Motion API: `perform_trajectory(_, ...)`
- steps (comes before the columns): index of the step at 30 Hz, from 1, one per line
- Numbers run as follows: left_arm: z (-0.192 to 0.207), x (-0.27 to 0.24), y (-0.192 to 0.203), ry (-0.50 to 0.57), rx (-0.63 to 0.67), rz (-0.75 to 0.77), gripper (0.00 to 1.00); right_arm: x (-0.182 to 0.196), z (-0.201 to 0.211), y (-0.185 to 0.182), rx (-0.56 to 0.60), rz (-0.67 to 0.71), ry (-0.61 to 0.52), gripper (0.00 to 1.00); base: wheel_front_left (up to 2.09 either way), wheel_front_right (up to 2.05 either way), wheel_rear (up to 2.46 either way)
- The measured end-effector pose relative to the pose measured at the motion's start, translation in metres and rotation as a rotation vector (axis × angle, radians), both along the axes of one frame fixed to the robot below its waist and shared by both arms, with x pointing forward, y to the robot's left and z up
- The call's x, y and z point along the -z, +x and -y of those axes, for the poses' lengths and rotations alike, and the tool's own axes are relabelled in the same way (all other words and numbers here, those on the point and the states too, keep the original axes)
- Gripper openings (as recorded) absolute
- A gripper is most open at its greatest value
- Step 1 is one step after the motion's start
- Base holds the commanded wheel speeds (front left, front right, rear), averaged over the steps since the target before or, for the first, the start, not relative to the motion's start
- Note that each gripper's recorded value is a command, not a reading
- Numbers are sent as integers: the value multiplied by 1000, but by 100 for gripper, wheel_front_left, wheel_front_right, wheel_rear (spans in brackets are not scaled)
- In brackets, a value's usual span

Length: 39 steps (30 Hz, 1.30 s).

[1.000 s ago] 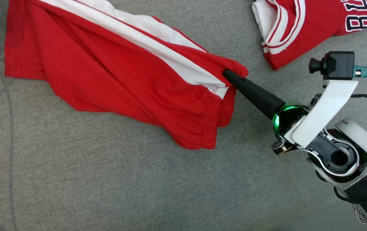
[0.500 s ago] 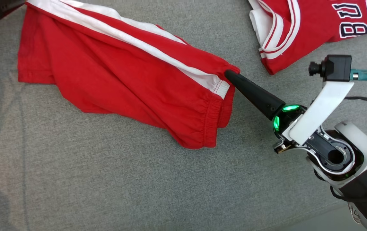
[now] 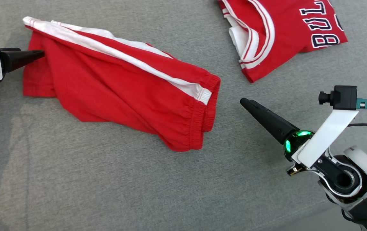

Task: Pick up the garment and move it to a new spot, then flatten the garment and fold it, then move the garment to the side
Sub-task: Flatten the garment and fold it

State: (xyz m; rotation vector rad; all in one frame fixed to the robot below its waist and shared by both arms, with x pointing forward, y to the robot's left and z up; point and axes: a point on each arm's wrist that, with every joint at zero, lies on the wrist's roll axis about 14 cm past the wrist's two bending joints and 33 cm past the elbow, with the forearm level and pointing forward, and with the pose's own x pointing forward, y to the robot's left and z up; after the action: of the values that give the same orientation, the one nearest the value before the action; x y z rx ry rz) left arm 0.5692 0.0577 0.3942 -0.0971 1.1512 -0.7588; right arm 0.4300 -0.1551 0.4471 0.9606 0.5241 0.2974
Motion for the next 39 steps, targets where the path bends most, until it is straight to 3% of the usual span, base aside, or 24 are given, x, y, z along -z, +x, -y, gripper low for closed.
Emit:
perform_trajectory(10,-4,26,5,41,-21,-46,100,5,18,-19,52,-12,-50,100,0,0,0)
perform_trajectory(23,30,24,-20,-55,61,-187,99,4,27,-25,99,-3,-62,100,0,0,0)
perform_trajectory(24,31,24,-21,-62,65,-193,89,4,27,-25,99,-3,-62,100,0,0,0)
perform_trajectory(26,32,23,-22,-65,71,-195,47,5,27,-25,100,-4,-62,100,0,0,0)
perform_trajectory(27,33,23,-22,-67,73,-194,36,5,27,-24,102,-4,-62,100,0,0,0)
perform_trajectory(29,32,23,-23,-67,72,-185,0,6,26,-25,100,-6,-62,100,0,0,0)
perform_trajectory(39,11,12,-41,-17,50,-154,0,-7,24,-27,82,35,-72,100,0,0,0)
